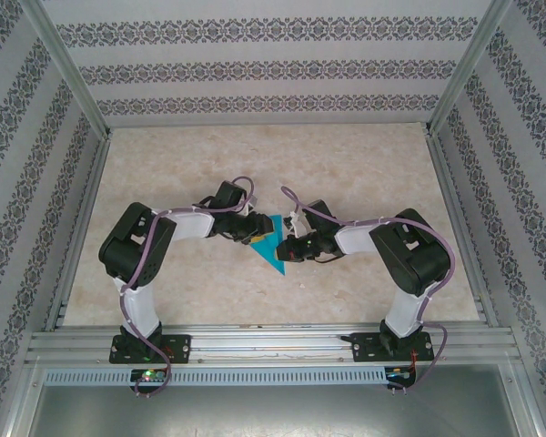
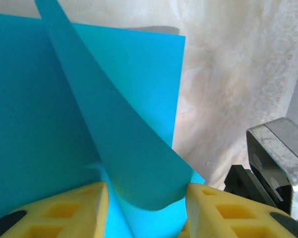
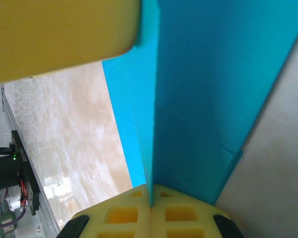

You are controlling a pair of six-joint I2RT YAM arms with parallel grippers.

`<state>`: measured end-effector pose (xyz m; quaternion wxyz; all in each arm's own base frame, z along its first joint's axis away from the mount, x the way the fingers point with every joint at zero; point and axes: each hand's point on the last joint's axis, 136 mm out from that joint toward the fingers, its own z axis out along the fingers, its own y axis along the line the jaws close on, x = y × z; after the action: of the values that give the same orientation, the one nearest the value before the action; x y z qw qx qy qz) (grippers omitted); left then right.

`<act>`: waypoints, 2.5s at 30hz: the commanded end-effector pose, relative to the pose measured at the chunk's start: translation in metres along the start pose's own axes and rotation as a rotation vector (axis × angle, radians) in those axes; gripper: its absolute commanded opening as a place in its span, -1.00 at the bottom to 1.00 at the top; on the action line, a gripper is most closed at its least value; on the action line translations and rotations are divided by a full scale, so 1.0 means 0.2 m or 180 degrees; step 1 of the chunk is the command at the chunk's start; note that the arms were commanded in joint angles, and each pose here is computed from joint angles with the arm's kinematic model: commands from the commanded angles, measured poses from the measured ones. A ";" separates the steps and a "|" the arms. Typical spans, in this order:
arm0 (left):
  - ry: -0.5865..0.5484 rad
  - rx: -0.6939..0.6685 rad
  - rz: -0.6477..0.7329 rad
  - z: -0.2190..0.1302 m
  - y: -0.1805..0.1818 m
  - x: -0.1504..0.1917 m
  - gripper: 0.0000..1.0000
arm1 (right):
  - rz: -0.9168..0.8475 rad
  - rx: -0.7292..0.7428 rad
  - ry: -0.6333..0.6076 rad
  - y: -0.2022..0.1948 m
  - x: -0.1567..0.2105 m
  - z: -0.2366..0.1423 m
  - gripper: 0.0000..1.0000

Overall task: Fold a paper plane with a square sheet of paper (fold left side to right side)
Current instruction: Fourth fold the wing at the center of the table.

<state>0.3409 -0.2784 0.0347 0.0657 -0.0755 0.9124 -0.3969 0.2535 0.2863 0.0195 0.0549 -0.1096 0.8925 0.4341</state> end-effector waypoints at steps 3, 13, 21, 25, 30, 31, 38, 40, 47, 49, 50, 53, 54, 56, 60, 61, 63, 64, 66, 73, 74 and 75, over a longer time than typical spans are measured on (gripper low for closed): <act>0.0101 -0.0269 -0.0044 0.05 0.08 0.03 -0.08 | 0.0085 -0.0003 0.0074 -0.04 0.04 0.02 -0.94; 0.0151 -0.0559 -0.0154 0.07 0.19 0.05 -0.08 | 0.0070 -0.0041 0.0041 -0.02 0.02 0.01 -0.79; 0.0171 -0.0615 -0.0172 0.07 0.22 0.06 -0.08 | 0.0024 -0.0089 -0.0028 0.02 -0.02 -0.02 -0.69; 0.0174 -0.0619 -0.0180 0.07 0.22 0.06 -0.08 | -0.0019 -0.0108 -0.0127 0.06 -0.04 -0.07 -0.45; 0.0168 -0.0589 -0.0185 0.07 0.21 0.06 -0.09 | -0.0020 -0.0130 -0.0264 0.08 -0.07 -0.16 -0.13; 0.0162 -0.0577 -0.0185 0.07 0.20 0.05 -0.09 | -0.0008 -0.0132 -0.0286 0.07 -0.08 -0.17 -0.08; 0.0159 -0.0564 -0.0181 0.07 0.20 0.06 -0.09 | 0.0087 -0.0176 -0.0415 0.05 -0.16 -0.22 -0.06; 0.0158 -0.0559 -0.0184 0.06 0.20 0.05 -0.09 | 0.0091 -0.0216 -0.0404 0.06 -0.19 -0.20 -0.11; 0.0153 -0.0559 -0.0181 0.06 0.20 0.06 -0.09 | 0.0092 -0.0265 -0.0362 0.08 -0.24 -0.14 -0.20; 0.0157 -0.0555 -0.0180 0.06 0.19 0.06 -0.09 | 0.0086 -0.0278 -0.0350 0.08 -0.25 -0.12 -0.22; 0.0158 -0.0557 -0.0185 0.06 0.20 0.06 -0.09 | 0.0082 -0.0280 -0.0339 0.08 -0.25 -0.11 -0.25; 0.0153 -0.0553 -0.0176 0.06 0.19 0.06 -0.09 | 0.0083 -0.0284 -0.0322 0.08 -0.26 -0.09 -0.32; 0.0149 -0.0555 -0.0179 0.06 0.19 0.05 -0.09 | 0.0094 -0.0277 -0.0315 0.08 -0.26 -0.08 -0.36; 0.0156 -0.0554 -0.0180 0.06 0.19 0.06 -0.09 | 0.0105 -0.0261 -0.0308 0.07 -0.26 -0.08 -0.41; 0.0152 -0.0550 -0.0179 0.06 0.19 0.05 -0.10 | 0.0135 -0.0207 -0.0299 0.04 -0.24 -0.07 -0.53; 0.0149 -0.0549 -0.0177 0.06 0.19 0.05 -0.09 | 0.0136 -0.0195 -0.0303 0.04 -0.24 -0.07 -0.56; 0.0154 -0.0552 -0.0180 0.06 0.19 0.06 -0.10 | 0.0143 -0.0167 -0.0307 0.03 -0.24 -0.08 -0.65; 0.0151 -0.0548 -0.0177 0.06 0.19 0.05 -0.10 | 0.0143 -0.0154 -0.0309 0.02 -0.24 -0.08 -0.71; 0.0152 -0.0553 -0.0180 0.06 0.19 0.06 -0.10 | 0.0145 -0.0124 -0.0309 0.01 -0.23 -0.08 -0.82; 0.0148 -0.0553 -0.0171 0.06 0.19 0.05 -0.10 | 0.0206 0.0071 -0.0339 -0.06 -0.23 -0.11 -1.00; 0.0147 -0.0557 -0.0172 0.06 0.19 0.05 -0.09 | 0.0210 0.0090 -0.0338 -0.07 -0.23 -0.11 -1.00; 0.0147 -0.0557 -0.0173 0.05 0.19 0.05 -0.10 | 0.0212 0.0109 -0.0338 -0.07 -0.23 -0.11 -1.00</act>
<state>0.3447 -0.2801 0.0310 0.0532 -0.0780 0.9211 -0.3776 0.2985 0.2744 0.0364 0.0844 -0.0556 0.8905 0.4437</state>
